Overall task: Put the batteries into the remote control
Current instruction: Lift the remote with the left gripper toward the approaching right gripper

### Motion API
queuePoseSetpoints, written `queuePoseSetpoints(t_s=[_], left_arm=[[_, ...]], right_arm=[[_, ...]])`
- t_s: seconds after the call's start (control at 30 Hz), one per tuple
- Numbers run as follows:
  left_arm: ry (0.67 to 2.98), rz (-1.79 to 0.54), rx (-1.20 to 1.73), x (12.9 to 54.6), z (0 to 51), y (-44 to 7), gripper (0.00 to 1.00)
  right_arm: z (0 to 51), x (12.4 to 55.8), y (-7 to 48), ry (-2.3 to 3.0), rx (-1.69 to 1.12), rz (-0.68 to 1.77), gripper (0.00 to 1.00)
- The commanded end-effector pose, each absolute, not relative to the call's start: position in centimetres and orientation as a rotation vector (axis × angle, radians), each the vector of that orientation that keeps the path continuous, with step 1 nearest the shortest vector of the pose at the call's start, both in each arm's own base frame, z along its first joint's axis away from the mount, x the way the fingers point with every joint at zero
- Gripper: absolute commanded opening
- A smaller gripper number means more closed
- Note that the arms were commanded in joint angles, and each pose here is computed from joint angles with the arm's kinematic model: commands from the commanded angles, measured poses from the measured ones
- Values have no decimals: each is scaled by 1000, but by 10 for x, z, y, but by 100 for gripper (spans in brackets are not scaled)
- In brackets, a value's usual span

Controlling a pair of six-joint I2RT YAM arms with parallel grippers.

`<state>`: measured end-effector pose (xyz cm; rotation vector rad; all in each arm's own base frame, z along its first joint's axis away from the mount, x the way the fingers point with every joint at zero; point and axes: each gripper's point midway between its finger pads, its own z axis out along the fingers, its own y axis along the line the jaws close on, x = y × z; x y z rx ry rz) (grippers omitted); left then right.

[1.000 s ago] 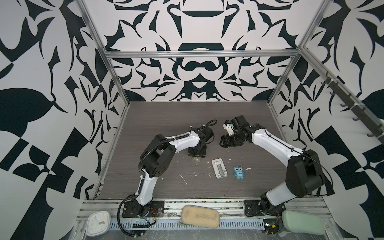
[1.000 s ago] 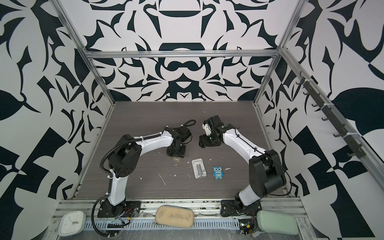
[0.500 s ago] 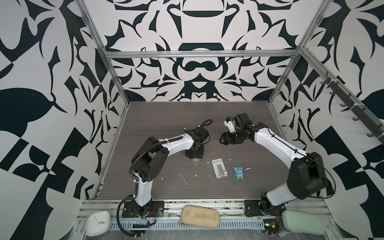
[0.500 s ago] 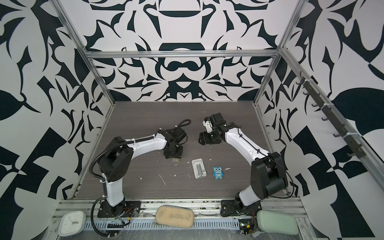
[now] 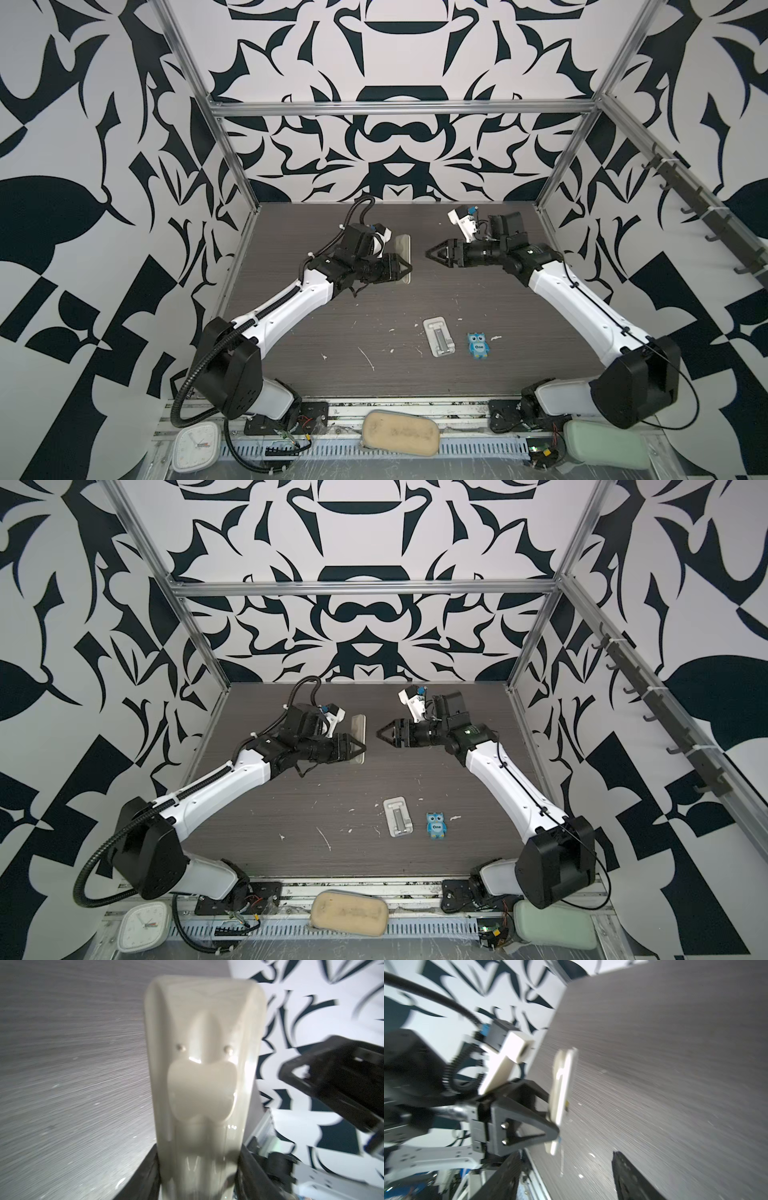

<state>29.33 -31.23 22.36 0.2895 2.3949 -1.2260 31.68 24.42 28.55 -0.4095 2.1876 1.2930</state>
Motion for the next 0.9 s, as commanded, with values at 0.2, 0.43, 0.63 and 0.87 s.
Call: queuePoseSetpoints(t_s=[0.2,0.43,0.63,0.87], left_arm=[[2097,-1645,519,264,312,-338,25],[2023,-1700,555,257,335,-339,25],[1982,-1714,550,257,346,-338,25],[1936,-1765,570,253,358,-339,25]], right_arm=[[376,302,266,1854,-568,1566,75],[378,298,268,1830,-576,1600,78],[377,300,270,1832,-559,1624,86],[381,294,282,1794,-604,1683,87]])
